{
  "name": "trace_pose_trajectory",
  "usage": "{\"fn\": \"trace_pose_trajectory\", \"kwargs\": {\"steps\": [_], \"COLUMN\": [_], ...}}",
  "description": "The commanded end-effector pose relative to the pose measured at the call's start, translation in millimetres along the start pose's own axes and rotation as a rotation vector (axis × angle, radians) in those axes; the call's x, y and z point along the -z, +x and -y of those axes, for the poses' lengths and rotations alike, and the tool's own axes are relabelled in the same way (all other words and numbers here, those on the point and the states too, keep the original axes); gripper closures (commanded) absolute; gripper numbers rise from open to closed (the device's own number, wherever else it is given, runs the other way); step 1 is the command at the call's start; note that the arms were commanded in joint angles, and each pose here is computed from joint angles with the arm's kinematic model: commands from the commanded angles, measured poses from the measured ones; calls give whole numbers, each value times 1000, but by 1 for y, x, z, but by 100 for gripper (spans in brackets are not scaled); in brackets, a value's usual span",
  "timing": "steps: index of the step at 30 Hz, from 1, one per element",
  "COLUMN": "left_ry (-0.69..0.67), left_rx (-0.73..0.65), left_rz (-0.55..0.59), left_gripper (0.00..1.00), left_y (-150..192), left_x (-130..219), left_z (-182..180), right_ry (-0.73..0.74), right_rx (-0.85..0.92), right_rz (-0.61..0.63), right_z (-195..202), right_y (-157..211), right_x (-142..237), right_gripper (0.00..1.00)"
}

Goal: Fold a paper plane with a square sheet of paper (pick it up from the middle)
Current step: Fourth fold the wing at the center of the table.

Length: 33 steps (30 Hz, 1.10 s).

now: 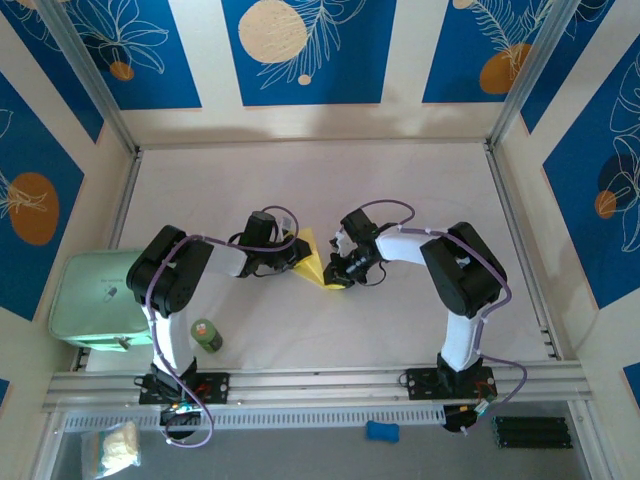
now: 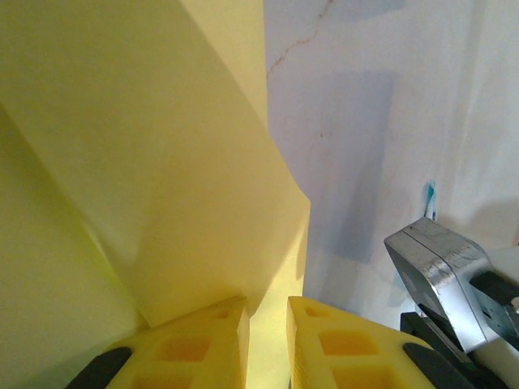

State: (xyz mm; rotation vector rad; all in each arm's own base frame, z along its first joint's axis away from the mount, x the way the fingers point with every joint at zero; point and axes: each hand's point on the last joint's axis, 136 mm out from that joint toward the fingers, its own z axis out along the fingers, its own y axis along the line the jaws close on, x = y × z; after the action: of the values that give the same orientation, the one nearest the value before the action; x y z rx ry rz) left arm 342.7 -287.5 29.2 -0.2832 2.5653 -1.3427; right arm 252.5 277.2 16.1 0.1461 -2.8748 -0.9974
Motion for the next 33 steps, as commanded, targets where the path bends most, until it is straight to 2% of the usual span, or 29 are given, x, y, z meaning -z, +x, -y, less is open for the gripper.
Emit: {"fn": "trace_pose_trajectory", "kwargs": {"steps": [1,9,13,17,33], "left_ry": [-181,-180,-179,-180,-155], "left_rx": [99,99,96,97,99], "left_rz": [-51,-50,-49,-51,-49], "left_gripper": [79,79,78,78,78], "left_y": [24,23,23,23,21], "left_x": [-3,-3,-2,-2,-3], "left_z": [-56,-55,-54,-54,-47], "right_ry": [59,32,-52,-55,80], "right_rx": [-31,-21,43,83,32], "right_rz": [-39,-41,38,84,55], "right_z": [17,10,-21,-36,-8], "right_y": [11,11,-1,-10,-26], "right_x": [-7,-4,21,30,-4], "right_gripper": [89,89,88,87,89]}}
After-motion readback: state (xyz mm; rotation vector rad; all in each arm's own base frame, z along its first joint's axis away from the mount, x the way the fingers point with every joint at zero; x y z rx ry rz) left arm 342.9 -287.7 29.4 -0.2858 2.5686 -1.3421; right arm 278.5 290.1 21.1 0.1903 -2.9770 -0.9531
